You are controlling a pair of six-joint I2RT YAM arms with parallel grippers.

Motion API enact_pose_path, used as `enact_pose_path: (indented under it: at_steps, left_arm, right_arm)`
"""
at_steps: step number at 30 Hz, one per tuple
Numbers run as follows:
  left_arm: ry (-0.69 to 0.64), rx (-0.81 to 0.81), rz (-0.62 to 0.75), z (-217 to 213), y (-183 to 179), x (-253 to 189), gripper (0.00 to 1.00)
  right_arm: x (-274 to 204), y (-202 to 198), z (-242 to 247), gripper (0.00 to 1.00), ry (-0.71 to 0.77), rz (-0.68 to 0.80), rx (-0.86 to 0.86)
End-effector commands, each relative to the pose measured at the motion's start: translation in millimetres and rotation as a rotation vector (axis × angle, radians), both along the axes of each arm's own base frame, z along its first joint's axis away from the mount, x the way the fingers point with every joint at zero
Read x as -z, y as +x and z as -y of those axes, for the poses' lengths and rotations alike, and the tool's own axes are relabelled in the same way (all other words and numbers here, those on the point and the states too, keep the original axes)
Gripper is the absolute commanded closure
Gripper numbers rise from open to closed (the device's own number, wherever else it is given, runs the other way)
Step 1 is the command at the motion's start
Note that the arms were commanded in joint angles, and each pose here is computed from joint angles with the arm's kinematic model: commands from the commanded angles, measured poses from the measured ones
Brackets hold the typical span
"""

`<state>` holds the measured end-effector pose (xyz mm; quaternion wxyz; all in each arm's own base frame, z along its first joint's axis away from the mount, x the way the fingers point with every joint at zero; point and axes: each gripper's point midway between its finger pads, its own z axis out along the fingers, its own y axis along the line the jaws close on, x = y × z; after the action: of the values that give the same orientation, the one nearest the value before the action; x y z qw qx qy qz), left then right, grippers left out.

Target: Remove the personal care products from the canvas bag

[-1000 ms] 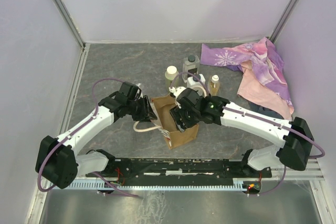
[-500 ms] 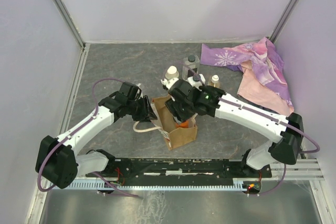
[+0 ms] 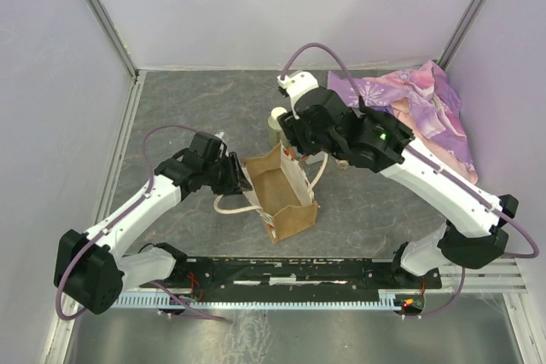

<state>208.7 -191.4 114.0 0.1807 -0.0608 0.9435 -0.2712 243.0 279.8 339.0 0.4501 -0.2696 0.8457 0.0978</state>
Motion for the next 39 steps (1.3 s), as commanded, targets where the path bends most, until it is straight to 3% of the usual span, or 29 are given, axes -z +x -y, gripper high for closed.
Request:
enact_pose_path:
  at_steps: [1, 9, 18, 28, 39]
  left_arm:
    - [-0.038, -0.046, 0.106, 3, 21, -35, 0.97]
    - [-0.062, -0.028, 0.056, 9, 15, -24, 0.97]
    - [-0.056, -0.024, 0.046, 9, 13, -21, 0.97]
    - [-0.068, -0.024, 0.039, 10, 11, -20, 0.97]
    - [-0.084, -0.033, 0.05, 11, 13, -25, 0.97]
  right_arm:
    - [-51, 15, 53, 0.51, 0.071, 0.129, 0.161]
    - [-43, 22, 106, 0.5, 0.122, 0.098, 0.296]
    - [33, 25, 119, 0.5, 0.041, -0.022, 0.352]
    - [113, 36, 106, 0.46, 0.087, -0.065, 0.34]
    - [141, 62, 85, 0.48, 0.19, -0.023, 0.333]
